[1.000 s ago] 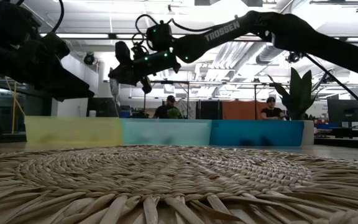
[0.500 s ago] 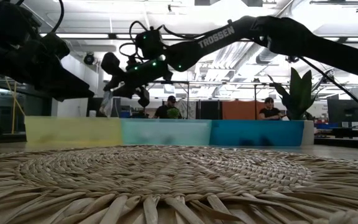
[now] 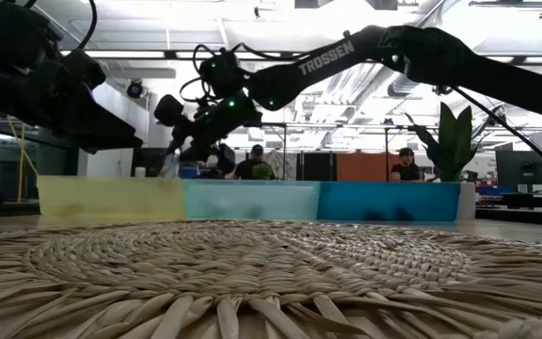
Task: Pick and place Granola Bars by type
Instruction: Put the yellow granola bar into the yellow bin
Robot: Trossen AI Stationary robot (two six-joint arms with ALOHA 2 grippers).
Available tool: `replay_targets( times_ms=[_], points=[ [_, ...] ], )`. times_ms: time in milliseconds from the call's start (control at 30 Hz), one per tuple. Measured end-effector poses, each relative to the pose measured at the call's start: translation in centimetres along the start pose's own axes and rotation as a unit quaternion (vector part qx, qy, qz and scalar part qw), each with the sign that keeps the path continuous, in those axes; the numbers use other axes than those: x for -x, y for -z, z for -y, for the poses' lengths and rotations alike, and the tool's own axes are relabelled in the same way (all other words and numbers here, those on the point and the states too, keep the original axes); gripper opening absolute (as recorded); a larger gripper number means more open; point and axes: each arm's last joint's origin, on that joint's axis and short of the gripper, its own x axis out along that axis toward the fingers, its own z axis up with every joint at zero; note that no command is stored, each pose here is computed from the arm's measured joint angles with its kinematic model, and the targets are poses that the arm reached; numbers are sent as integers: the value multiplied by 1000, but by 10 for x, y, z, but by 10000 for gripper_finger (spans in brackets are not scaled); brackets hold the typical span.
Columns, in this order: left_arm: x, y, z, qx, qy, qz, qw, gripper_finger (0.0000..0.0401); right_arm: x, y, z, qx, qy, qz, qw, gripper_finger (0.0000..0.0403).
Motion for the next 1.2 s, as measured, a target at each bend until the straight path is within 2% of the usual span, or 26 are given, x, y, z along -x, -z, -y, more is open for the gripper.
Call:
replay_targets(
  times_ms=[233, 700, 1000, 1100, 1200],
  points=[
    [0, 0, 0, 0, 0, 0, 1000, 224, 0, 4, 1, 4, 7, -18, 1000, 92],
    [0, 0, 0, 0, 0, 0, 1000, 224, 0, 6, 1, 19, -5, -37, 999, 182],
    [0, 0, 0, 0, 0, 0, 1000, 225, 0, 4, 1, 44, -11, -33, 998, 202],
    [0, 0, 0, 0, 0, 0, 1000, 225, 0, -3, -1, 55, -60, -32, 996, 200],
    [0, 0, 0, 0, 0, 0, 1000, 225, 4, -16, -9, 77, -138, -17, 987, 197]
  ],
)
